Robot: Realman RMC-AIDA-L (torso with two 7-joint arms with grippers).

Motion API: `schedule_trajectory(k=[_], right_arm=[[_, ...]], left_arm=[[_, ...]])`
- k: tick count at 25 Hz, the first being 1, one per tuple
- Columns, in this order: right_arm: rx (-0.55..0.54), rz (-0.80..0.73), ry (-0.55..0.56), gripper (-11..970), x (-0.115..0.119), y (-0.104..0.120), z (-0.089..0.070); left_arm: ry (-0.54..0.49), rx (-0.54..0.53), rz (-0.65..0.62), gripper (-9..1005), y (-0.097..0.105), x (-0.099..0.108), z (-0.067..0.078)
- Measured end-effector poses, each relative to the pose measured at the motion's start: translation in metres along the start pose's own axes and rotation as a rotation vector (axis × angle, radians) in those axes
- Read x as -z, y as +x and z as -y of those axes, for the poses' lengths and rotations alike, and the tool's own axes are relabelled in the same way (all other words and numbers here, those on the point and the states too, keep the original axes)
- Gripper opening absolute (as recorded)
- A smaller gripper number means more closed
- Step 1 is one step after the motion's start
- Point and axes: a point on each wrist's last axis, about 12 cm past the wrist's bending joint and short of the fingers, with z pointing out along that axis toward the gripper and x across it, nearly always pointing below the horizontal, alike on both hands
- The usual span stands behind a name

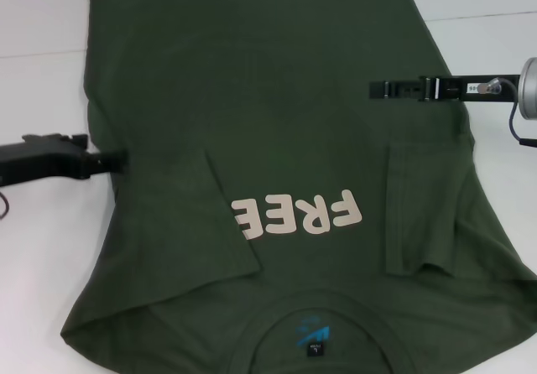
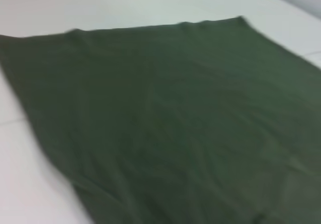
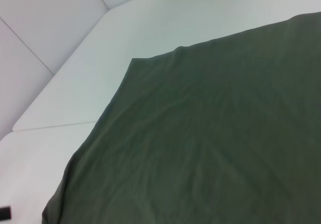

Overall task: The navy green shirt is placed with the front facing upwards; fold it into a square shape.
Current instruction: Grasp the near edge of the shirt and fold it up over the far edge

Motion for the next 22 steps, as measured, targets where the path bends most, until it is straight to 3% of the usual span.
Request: schedule_trajectory(k=[9, 22], right_arm=[[-0.012, 0.057, -0.074, 898, 0.019, 0.008, 0.005], [-0.096, 0.084, -0.225, 882, 0.080, 0.048, 0.024]], left_arm=[[0.207, 0.008, 0.092, 784, 0.025, 0.031, 0.009], [0.404, 0.020, 0.127, 785, 0.065, 0.074, 0.024]])
